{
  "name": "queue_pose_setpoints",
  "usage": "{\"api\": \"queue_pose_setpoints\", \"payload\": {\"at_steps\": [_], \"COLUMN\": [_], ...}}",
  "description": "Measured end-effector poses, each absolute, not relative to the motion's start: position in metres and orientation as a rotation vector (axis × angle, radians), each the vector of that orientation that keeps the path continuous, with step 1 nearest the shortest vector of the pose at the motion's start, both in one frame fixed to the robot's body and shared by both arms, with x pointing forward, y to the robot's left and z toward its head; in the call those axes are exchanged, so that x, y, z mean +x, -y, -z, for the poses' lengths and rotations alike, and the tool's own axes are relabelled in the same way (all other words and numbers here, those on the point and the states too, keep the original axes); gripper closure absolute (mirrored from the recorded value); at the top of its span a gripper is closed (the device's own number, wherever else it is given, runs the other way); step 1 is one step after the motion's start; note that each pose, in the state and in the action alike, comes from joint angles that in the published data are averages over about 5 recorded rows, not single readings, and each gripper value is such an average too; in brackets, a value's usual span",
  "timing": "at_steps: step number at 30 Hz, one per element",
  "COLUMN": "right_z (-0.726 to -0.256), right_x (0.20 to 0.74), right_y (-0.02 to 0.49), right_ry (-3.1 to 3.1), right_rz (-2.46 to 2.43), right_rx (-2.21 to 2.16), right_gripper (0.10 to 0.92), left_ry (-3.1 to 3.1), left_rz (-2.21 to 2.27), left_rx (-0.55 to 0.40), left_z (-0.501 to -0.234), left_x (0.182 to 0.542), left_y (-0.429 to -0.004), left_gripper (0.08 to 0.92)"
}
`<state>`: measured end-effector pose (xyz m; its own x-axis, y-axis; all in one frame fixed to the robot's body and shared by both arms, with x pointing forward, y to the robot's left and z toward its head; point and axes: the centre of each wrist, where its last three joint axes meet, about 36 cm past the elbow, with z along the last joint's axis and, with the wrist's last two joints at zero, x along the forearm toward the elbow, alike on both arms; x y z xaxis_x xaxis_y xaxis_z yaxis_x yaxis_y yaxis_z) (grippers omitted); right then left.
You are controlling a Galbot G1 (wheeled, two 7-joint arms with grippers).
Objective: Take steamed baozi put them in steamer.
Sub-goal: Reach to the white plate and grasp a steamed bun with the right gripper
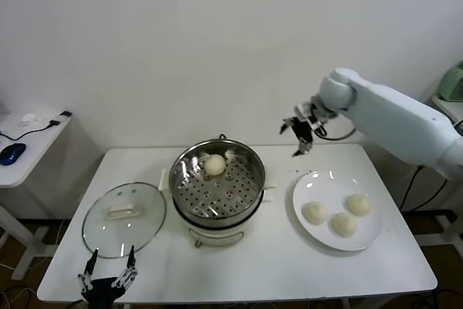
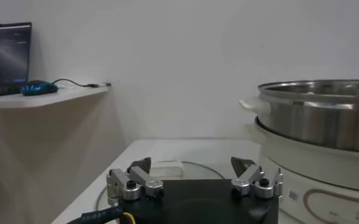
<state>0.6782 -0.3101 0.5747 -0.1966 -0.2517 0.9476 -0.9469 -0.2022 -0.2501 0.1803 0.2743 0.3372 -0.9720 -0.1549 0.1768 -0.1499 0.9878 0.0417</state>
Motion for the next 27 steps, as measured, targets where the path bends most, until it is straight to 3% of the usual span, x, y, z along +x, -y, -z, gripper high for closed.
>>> {"api": "queue_pose_setpoints", "payload": {"at_steps": [12,27], "right_z": [-0.490,-0.455], "right_x": [0.637,0.623], "right_y": [0.337,0.339], "right_ry": [1.417,1.406], "right_rz": [-1.210,-1.184], "right_rx": [1.402,1.354], "right_gripper": [0.200,0.200], "left_ry": [2.935,2.930], "left_rz": [0.042,0.038], "left_rx": [0.227,0.234], "left_z": [-0.332,-0.329], "left_x": [0.176,0.173], "left_y": [-0.272,-0.271], "left_gripper": [0.177,0.177]}}
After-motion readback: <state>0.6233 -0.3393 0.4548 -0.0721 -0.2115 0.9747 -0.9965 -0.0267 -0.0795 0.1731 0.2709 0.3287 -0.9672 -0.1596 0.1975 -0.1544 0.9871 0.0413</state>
